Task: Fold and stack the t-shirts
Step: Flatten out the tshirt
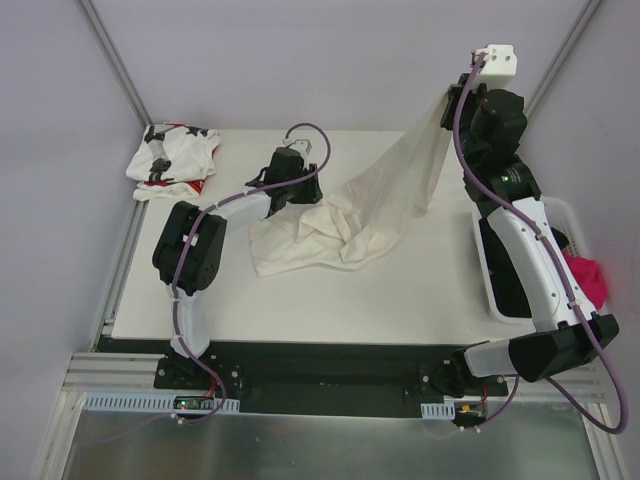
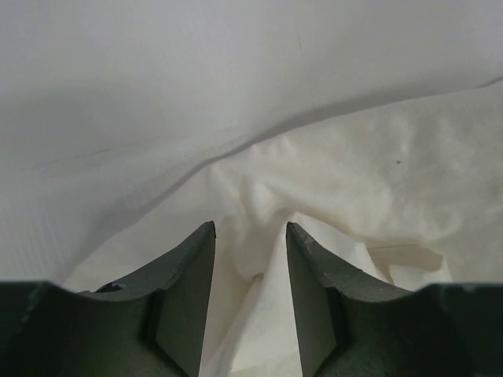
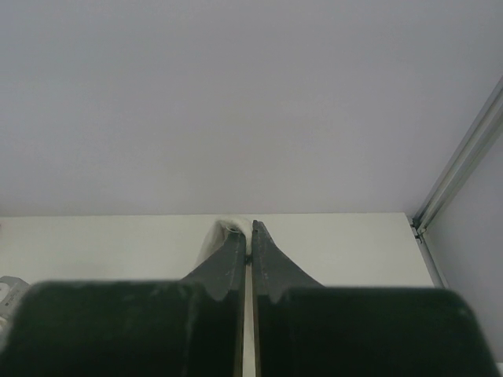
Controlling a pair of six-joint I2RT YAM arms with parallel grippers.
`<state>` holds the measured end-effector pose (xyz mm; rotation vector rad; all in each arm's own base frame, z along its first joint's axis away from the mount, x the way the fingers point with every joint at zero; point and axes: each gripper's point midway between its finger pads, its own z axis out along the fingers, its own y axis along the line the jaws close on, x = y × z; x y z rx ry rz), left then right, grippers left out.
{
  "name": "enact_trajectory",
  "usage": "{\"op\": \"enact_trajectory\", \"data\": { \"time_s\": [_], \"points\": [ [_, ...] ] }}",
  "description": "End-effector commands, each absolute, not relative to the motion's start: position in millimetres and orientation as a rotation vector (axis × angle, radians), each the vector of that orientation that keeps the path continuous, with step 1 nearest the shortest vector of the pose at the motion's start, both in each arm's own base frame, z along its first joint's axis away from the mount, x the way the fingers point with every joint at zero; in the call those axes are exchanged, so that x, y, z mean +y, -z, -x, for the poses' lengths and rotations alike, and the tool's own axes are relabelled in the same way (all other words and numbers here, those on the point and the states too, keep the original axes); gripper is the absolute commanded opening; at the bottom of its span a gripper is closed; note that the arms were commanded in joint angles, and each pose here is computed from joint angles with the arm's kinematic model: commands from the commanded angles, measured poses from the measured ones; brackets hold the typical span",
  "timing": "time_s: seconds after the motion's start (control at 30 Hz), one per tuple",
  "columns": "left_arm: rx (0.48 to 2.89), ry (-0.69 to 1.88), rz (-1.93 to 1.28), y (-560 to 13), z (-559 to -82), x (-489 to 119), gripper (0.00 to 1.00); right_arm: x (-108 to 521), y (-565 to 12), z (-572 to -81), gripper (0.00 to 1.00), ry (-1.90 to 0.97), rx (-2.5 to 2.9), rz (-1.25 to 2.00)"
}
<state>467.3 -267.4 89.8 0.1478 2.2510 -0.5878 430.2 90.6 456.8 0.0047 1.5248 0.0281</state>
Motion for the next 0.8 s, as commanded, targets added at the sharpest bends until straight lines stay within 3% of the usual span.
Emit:
{"op": "enact_trajectory", "data": {
  "time_s": [0.0, 0.77],
  "points": [
    [2.231, 0.700, -0.140, -101, -456, -285, 0.39, 86, -491, -426, 0.01, -0.081, 1.410, -0.055],
    [2.310, 0.726, -0.171, -72, -424, -300, 0.32, 83, -484, -433, 0.01, -0.102, 1.420, -0.075]
  ]
}}
